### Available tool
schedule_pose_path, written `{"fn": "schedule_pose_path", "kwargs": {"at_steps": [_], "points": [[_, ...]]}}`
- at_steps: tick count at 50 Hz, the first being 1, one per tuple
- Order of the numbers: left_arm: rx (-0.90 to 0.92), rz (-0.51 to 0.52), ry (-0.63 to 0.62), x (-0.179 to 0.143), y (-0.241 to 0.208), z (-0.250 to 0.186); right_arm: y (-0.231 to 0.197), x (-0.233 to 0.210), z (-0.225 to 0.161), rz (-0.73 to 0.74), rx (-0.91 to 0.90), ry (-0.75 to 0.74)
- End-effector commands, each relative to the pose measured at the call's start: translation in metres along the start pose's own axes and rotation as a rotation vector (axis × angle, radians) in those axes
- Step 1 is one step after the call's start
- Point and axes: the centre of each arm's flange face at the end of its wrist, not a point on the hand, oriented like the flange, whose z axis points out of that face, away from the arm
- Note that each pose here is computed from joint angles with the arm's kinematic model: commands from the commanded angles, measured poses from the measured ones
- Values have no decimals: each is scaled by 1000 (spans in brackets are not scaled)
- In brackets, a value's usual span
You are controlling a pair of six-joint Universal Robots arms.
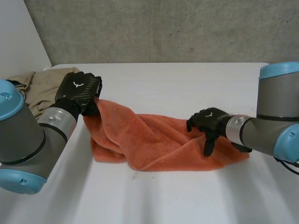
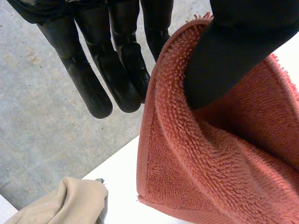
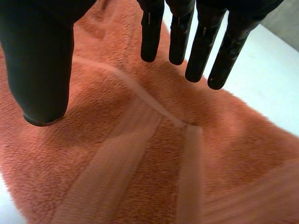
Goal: Fold the laundry.
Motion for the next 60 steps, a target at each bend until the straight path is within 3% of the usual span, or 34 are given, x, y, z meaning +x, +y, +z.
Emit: {"fn": "schedule_pose_path", "kwargs": {"at_steps": [1,34,51,60], "points": [[1,0,-2,0,0,0,12,-6,7,-2,-1,-10],[-7,-1,-15,-5,2,2,16,-11,-9,1,-23,-15],[-26,0,-13,-8,-7,-8,22,-10,-15,-109,-74,12],[-48,10,-12,-18,-38,-39,-32,46,-100,-160,-22,279]]}}
